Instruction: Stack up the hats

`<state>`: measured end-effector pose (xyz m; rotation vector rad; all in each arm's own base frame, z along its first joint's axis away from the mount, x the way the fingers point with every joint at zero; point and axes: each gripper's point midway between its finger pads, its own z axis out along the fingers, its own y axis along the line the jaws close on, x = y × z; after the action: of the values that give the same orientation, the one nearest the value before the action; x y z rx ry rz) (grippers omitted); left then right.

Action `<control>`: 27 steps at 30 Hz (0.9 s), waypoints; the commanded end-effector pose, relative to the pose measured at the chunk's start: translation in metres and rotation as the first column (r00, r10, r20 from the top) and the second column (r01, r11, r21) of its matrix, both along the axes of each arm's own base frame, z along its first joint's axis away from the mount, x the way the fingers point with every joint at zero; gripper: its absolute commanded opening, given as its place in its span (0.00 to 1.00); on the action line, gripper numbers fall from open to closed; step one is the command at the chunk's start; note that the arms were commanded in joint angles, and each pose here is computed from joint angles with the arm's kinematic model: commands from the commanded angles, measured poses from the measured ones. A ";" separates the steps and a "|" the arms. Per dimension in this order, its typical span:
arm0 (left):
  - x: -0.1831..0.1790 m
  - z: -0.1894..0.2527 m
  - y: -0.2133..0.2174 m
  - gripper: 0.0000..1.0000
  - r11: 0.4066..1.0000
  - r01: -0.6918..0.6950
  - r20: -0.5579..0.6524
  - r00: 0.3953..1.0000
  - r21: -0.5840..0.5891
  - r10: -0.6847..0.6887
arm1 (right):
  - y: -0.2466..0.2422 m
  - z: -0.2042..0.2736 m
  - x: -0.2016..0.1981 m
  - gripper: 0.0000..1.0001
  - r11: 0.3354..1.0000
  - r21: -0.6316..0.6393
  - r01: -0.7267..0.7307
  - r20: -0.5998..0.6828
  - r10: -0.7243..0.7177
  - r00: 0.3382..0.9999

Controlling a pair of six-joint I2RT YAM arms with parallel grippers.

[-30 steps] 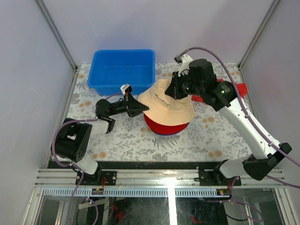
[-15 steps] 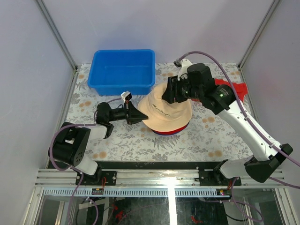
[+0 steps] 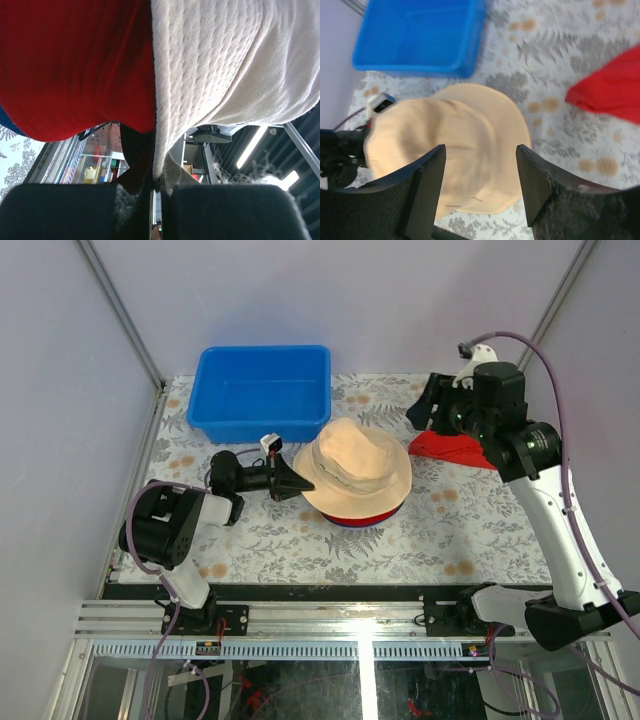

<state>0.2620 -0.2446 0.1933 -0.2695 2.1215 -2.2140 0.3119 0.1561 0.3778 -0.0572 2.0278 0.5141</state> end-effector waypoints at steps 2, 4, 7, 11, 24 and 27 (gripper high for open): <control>0.011 0.022 0.007 0.00 0.999 0.004 0.084 0.996 -0.046 0.000 | -0.026 -0.057 0.005 0.65 0.979 0.202 -0.002 -0.188 0.040 0.981; 0.013 0.025 0.007 0.00 0.999 0.007 0.083 0.997 -0.047 -0.003 | -0.028 -0.067 0.008 0.65 0.946 0.324 -0.027 -0.195 0.095 0.976; 0.015 0.026 0.007 0.00 0.999 0.008 0.083 0.997 -0.045 -0.004 | -0.022 -0.080 0.010 0.65 0.876 0.476 -0.083 -0.191 0.195 0.962; 0.015 0.020 0.007 0.00 0.999 0.009 0.068 0.998 -0.032 -0.007 | -0.014 -0.097 0.016 0.65 0.833 0.542 -0.111 -0.194 0.253 0.948; 0.019 -0.002 0.008 0.00 1.000 -0.001 0.024 1.000 0.000 0.001 | -0.016 -0.146 0.040 0.65 0.817 0.573 -0.069 -0.268 0.266 0.926; 0.021 -0.004 0.009 0.00 1.000 -0.006 0.017 1.000 -0.002 0.006 | -0.018 -0.159 0.044 0.65 0.821 0.568 -0.056 -0.291 0.265 0.919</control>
<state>0.2758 -0.2383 0.1927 -0.2680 2.1250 -2.2268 0.3499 0.1382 0.2172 0.2896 2.1878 1.2701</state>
